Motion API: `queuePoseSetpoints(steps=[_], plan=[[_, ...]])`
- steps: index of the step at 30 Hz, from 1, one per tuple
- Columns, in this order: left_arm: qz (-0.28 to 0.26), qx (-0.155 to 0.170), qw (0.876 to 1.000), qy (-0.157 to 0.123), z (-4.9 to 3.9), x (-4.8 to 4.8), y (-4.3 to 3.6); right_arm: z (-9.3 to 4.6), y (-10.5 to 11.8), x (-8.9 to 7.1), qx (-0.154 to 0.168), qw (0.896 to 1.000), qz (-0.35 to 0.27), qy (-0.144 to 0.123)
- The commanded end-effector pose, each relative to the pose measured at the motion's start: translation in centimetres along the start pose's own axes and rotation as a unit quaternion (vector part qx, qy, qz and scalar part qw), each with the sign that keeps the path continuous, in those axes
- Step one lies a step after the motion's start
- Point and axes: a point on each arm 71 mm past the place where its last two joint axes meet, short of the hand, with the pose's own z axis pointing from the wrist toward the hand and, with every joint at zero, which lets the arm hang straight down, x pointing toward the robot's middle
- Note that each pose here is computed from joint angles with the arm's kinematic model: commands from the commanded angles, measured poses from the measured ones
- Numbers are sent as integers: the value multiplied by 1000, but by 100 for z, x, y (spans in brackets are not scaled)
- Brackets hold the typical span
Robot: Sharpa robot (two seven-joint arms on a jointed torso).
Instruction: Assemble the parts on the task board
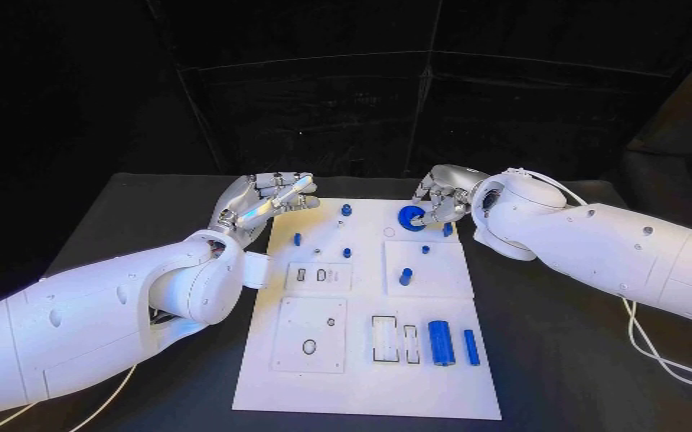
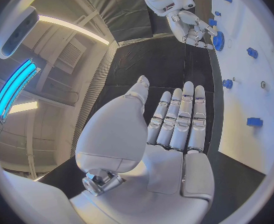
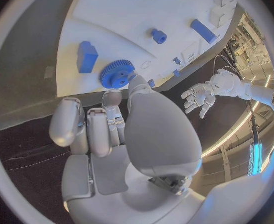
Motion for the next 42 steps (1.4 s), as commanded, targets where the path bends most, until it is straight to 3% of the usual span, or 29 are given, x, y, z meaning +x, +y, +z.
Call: queuePoseSetpoints(steps=[1,21,32,42], plan=[[-3,3,1000,5,8,15,-11,10,12,12,-6,1000,-3,11],[-2,3,1000,3,17,9,-4,27,25,60,-11,999,-27,19],[-2,2,1000,3,17,4,-3,9,129,3,-47,997,-43,-48],[-1,2,1000,2,12,0,-6,-27,248,10,-71,994,-47,-62]])
